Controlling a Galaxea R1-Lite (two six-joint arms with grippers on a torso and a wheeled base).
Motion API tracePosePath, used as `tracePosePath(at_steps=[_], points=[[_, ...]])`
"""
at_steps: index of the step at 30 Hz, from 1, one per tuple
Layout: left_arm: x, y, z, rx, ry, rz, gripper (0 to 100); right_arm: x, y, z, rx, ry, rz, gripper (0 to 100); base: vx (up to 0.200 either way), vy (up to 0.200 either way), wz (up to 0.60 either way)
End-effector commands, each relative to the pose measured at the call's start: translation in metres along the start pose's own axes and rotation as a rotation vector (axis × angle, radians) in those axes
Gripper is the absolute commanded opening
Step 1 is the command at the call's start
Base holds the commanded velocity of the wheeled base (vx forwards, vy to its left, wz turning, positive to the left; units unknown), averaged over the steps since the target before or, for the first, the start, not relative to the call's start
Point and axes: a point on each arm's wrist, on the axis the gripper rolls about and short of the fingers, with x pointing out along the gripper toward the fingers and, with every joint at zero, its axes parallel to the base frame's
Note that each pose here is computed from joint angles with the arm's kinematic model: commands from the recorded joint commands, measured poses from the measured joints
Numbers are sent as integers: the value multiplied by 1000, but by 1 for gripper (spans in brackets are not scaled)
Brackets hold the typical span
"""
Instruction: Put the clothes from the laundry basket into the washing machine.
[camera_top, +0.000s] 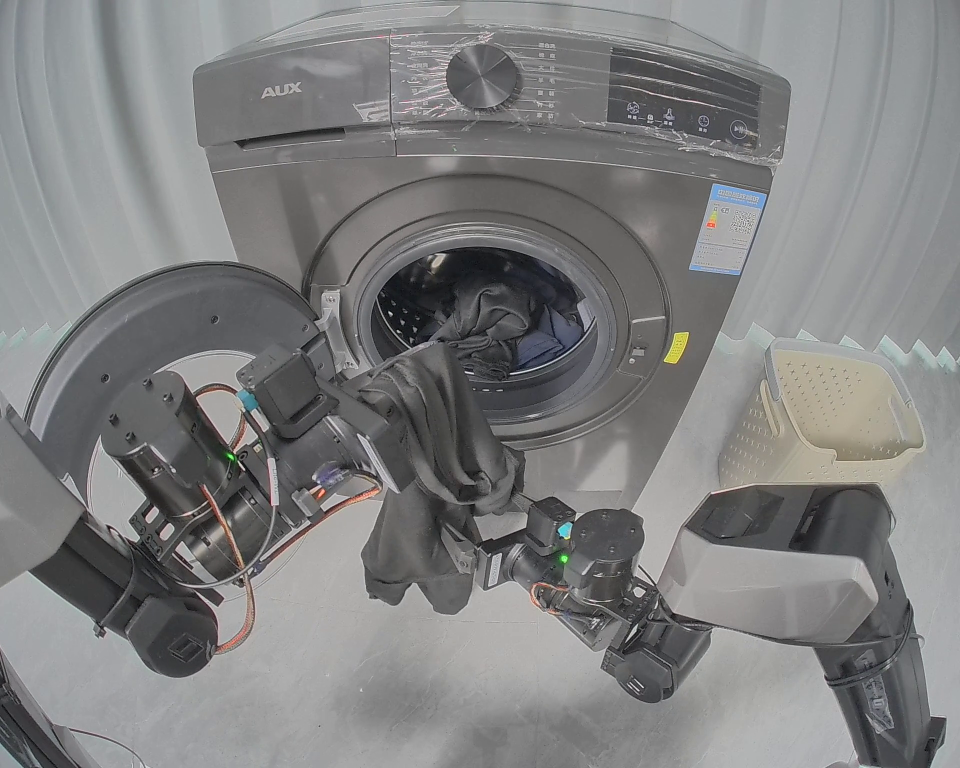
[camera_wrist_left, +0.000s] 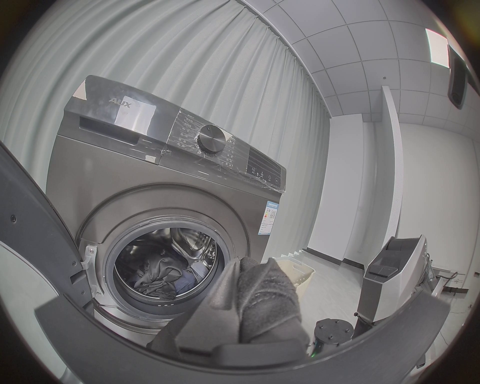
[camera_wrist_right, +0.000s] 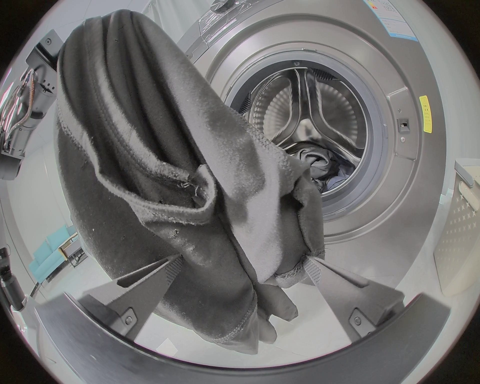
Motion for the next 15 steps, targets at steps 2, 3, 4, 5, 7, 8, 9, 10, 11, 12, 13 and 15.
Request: tracePosePath(at_steps=[2,3,4,5,7,8,9,10,11,12,13,15], points=[[0,-2,0,-1,-1,-5,0,6,5,-2,3,-16,12,100,0,0,0],[0,-2,0,-1,-1,-5,0,6,5,-3,3,-16,14,100,0,0,0],[0,-2,0,-1,-1,-5,0,7,6,-4,3,-18,14,100,0,0,0],[0,-2,0,-1,-1,-5,0,8,6,-3,4,-23,16,100,0,0,0],[0,-2,0,-2,-1,-8,0,12,7,-2,8,-37,16,100,0,0,0],[0,-2,0,-2,-1,-8,0,12,7,-3,8,-37,16,100,0,0,0],[0,-2,0,-2,-1,-8,0,12,7,-3,8,-37,16,100,0,0,0],[1,-3,1,-4,-5,-11,0,19,9,0,14,-67,19,100,0,0,0],[1,-3,1,-5,-5,-11,0,20,10,1,15,-72,20,100,0,0,0],[1,-3,1,-5,-5,-11,0,20,10,1,15,-75,20,100,0,0,0],[0,-4,5,-6,-17,-12,0,22,12,2,17,-84,23,100,0,0,0],[-1,-4,7,-8,-23,-13,0,24,11,0,19,-84,20,100,0,0,0]])
